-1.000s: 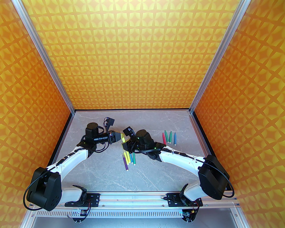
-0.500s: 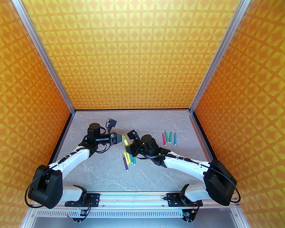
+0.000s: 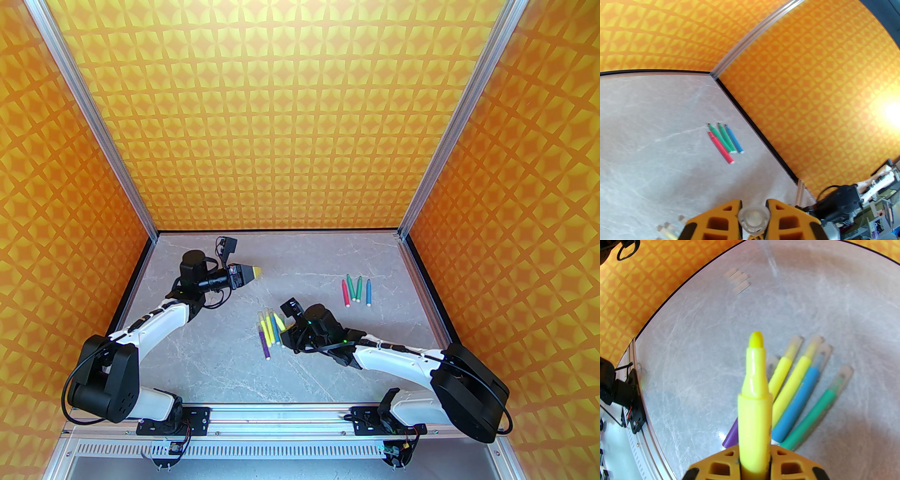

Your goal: Open the pen caps

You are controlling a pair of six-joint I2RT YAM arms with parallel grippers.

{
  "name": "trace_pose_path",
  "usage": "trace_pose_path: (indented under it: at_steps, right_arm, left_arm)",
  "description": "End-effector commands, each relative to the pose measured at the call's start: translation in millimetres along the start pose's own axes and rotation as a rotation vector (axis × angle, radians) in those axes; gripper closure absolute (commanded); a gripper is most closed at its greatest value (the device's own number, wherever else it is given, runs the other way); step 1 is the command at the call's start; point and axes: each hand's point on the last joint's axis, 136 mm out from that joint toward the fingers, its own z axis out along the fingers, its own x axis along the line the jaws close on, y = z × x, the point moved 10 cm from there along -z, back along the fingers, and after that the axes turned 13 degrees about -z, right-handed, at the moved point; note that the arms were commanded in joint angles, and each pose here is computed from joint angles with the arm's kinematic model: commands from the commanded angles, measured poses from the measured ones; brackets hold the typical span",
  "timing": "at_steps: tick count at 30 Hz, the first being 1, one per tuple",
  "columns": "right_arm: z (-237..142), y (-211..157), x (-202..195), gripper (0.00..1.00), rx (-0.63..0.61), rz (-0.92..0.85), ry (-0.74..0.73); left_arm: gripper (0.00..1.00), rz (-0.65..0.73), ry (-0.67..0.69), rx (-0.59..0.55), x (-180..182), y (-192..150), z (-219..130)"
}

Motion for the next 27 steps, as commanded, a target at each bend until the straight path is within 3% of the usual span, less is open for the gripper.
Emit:
trace_pose_path:
  at_steps: [1, 6, 12, 27]
  right_arm:
    - [-7, 7, -13, 1.0, 0.023, -0.002, -0.19]
    - [-11, 21, -38, 1.0, 0.096, 0.009, -0.377]
    - [-8, 33, -77, 1.0, 0.194, 0.078, -0.55]
    - [8, 26, -156, 1.0, 0.328, 0.249, -0.716]
  left_arm:
    - [1.0, 0.017, 0.254, 0.005, 11, 2, -6]
    - [1.0, 0.026, 0.564, 0.035, 28, -4, -20]
    - [1.0, 0.027, 0.813, 0.076, 50, -13, -32]
    - [1.0, 0.003, 1.149, 0.218, 112, -19, -29]
